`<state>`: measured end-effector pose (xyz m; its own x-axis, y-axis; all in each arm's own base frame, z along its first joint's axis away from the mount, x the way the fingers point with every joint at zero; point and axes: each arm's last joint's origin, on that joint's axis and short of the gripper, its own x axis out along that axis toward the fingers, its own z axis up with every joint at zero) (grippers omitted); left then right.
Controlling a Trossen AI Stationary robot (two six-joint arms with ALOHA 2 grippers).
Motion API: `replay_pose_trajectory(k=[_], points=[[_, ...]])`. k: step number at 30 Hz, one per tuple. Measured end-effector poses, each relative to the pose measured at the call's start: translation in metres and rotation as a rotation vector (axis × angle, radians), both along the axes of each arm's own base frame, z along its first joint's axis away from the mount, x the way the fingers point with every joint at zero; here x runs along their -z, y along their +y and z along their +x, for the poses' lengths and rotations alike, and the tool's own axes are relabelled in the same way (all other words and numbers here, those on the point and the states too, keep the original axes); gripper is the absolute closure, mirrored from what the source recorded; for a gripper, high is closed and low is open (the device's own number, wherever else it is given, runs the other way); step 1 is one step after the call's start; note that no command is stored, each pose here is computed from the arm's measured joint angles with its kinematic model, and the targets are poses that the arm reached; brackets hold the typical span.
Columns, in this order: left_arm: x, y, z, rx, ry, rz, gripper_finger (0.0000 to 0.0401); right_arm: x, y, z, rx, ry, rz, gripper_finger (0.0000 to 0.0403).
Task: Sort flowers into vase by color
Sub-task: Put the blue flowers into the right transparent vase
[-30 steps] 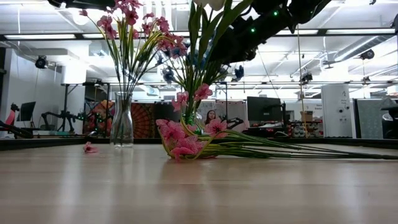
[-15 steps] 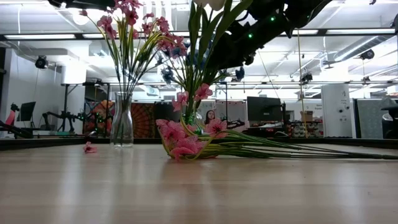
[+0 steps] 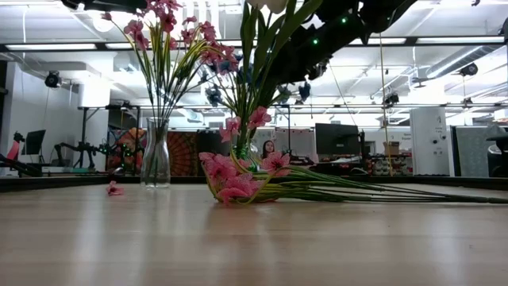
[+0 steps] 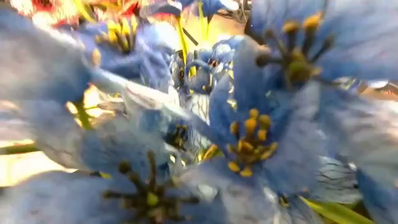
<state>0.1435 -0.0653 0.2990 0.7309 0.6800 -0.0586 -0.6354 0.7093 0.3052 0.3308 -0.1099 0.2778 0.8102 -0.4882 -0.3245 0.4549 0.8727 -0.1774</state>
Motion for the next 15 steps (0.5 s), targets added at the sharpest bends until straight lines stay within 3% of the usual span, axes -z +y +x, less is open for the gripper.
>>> replay_pose_trajectory(k=[15], points=[[0.000, 0.000, 0.000, 0.000, 0.002, 0.002, 0.0105, 0.007, -0.002, 0.008, 0.001, 0.025, 0.010, 0.0076]])
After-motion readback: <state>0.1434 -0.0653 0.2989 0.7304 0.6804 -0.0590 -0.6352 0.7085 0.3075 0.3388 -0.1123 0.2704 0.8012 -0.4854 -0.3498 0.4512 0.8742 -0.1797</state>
